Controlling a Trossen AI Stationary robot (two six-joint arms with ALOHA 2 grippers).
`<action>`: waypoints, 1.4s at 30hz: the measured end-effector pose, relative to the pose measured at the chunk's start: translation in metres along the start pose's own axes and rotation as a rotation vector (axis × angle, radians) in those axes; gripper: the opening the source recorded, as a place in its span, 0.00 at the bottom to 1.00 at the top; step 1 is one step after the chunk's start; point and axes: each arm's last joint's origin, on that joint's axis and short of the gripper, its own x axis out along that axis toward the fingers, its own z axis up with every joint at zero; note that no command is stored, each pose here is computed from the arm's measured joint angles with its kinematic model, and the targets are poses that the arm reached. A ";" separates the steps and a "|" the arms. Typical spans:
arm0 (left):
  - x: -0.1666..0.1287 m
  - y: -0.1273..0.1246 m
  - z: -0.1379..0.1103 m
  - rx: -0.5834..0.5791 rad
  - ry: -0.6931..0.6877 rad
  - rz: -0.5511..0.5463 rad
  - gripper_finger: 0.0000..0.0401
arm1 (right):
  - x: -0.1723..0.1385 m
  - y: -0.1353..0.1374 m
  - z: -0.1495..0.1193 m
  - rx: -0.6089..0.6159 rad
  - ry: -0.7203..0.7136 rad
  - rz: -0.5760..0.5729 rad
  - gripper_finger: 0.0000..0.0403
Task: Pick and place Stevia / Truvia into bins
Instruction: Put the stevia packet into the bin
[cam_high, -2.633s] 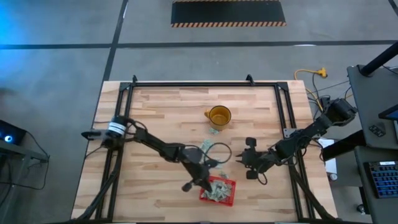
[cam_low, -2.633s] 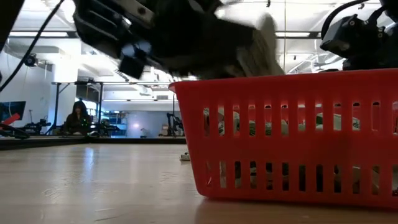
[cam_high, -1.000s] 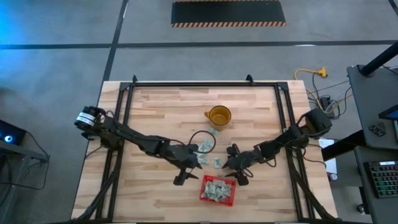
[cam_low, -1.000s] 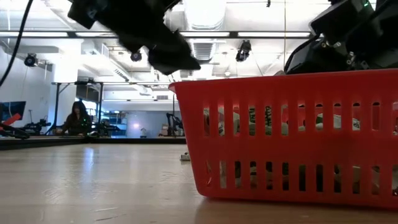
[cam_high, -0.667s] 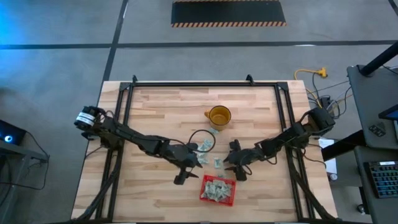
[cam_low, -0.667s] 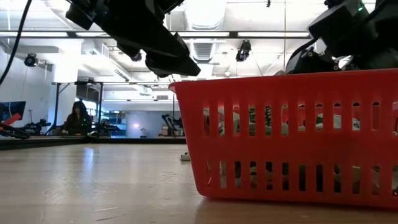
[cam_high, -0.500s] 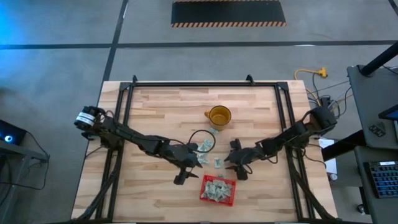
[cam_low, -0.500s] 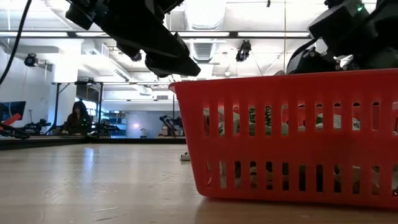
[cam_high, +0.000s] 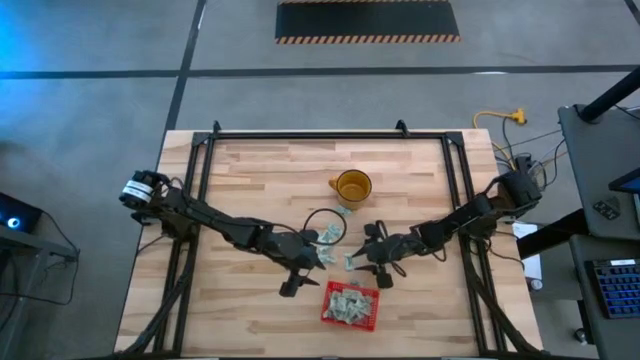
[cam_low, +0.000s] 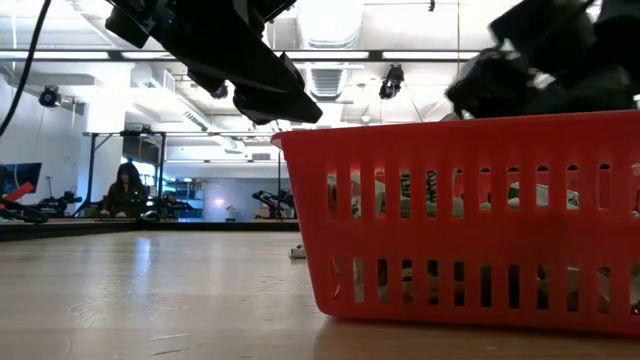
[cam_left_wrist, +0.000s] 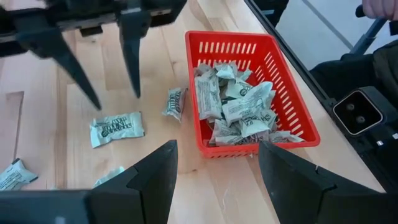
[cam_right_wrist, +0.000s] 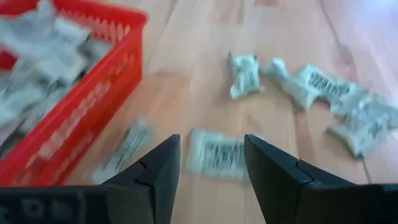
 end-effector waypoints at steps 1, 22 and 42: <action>0.000 0.000 0.000 0.000 0.000 0.000 0.51 | 0.002 -0.001 0.000 0.004 -0.001 -0.005 0.42; 0.000 0.000 -0.001 0.000 0.005 0.000 0.51 | 0.021 -0.004 0.007 0.012 0.012 0.061 0.45; 0.000 0.001 -0.005 -0.001 0.016 0.001 0.51 | 0.030 -0.008 -0.008 -0.002 0.119 -0.042 0.31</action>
